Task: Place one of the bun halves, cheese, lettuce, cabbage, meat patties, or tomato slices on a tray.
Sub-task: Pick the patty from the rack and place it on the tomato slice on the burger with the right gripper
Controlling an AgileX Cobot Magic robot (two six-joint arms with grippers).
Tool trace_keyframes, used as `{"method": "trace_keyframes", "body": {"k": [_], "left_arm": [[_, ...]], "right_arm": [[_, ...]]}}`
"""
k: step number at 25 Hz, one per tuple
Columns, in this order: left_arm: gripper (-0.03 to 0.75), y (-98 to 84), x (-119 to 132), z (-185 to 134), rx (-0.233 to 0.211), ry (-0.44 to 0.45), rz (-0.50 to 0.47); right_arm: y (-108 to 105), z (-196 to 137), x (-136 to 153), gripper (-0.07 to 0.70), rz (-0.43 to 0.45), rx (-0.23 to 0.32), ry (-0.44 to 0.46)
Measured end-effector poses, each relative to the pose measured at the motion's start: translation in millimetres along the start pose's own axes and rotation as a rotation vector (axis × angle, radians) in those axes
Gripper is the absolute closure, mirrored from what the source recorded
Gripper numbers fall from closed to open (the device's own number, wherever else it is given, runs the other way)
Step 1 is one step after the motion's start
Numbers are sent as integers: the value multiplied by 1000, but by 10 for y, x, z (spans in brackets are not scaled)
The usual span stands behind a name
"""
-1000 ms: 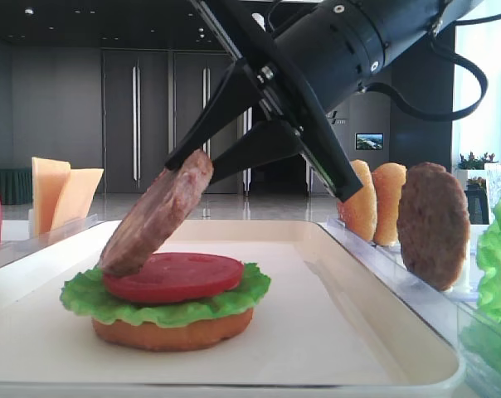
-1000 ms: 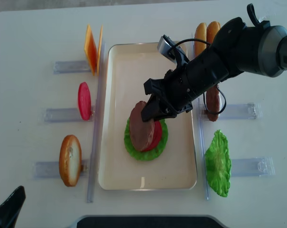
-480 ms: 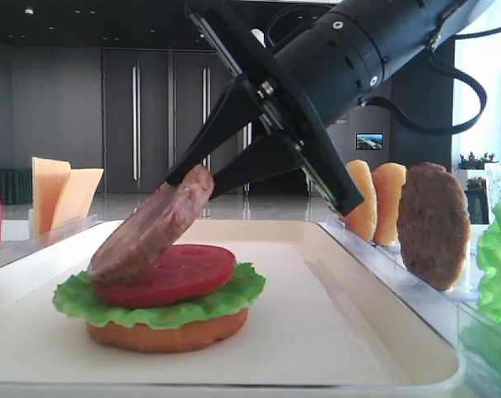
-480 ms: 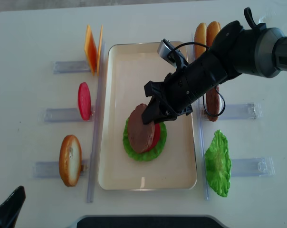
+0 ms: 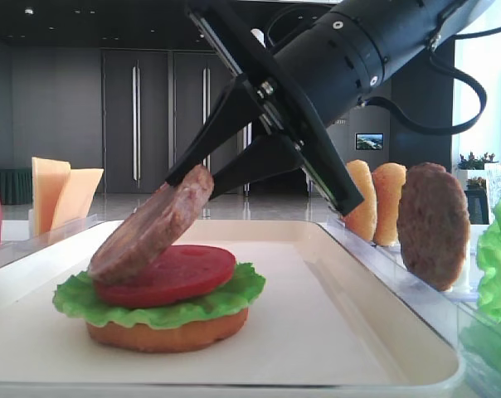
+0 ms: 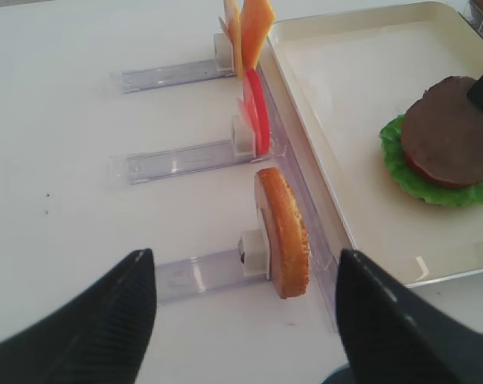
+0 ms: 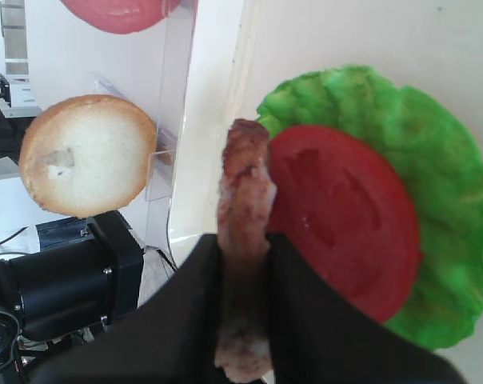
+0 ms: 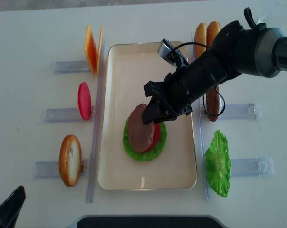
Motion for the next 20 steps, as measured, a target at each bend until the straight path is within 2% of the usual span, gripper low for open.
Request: {"method": "trace_keyframes", "body": {"k": [11, 20], "left_arm": [[181, 0, 0, 0, 0, 0, 0], [181, 0, 0, 0, 0, 0, 0]], "right_arm": [[0, 0, 0, 495, 0, 1, 0], [-9, 2, 3, 190, -3, 5, -1]]}}
Point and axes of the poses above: a point on each arm's last joint axis where the gripper is mounted, x pointing out along that axis toward the gripper, y along the wrist's bending axis when the last joint is at zero, z = x × y, the point moved 7 cm from there along x, pointing out along that axis toward the gripper, and after that the axes turned 5 degrees about x, right-handed, at the moved point
